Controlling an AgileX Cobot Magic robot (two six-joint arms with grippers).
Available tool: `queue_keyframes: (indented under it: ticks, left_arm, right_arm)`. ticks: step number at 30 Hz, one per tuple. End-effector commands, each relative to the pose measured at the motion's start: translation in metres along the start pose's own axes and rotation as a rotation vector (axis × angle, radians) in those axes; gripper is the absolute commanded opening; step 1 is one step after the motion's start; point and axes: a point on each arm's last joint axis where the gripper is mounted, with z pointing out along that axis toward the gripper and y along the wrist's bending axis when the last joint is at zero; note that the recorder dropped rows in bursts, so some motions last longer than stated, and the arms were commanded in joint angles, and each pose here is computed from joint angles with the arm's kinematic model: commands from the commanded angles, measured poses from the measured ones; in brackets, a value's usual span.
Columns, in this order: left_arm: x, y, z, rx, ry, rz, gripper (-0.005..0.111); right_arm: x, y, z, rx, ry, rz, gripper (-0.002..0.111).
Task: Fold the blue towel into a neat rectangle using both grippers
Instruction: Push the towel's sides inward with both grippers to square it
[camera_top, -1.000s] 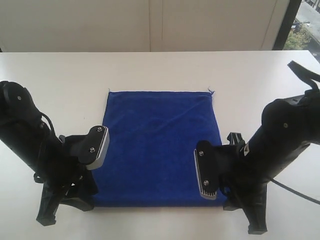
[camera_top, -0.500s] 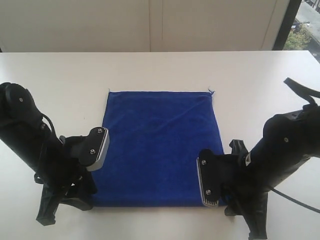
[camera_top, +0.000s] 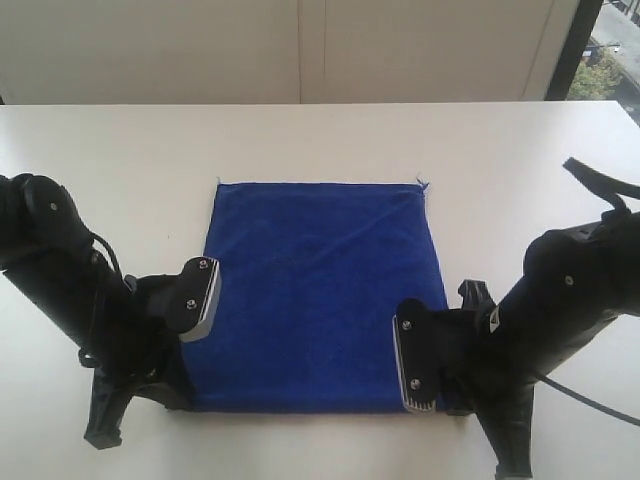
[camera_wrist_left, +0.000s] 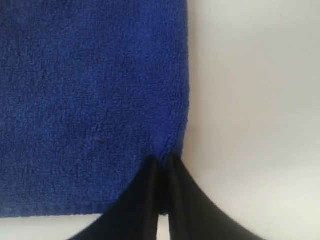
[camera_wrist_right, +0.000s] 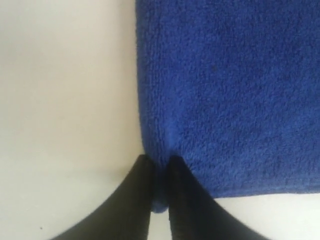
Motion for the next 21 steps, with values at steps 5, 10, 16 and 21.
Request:
queue_keyframes:
  ticks: [5,10,16,21]
  left_arm:
    - [-0.005,-0.004,-0.01,-0.02,-0.015,0.019,0.0]
    - [-0.016,-0.02,-0.036,0.016,-0.062,0.05,0.0]
    - [-0.018,-0.03,-0.044,0.067,-0.074,0.034,0.0]
    - [-0.014,-0.034,-0.044,0.116,-0.031,0.009,0.0]
  right_arm:
    - [-0.001,-0.002,-0.012,0.064,-0.031,-0.007,0.006]
    - [-0.001,0.005,-0.032,0.053,-0.042,-0.015,0.006]
    - [0.002,0.015,-0.04,-0.023,-0.025,-0.013,0.006]
    - [0.002,0.02,-0.041,-0.073,-0.021,0.002,0.006]
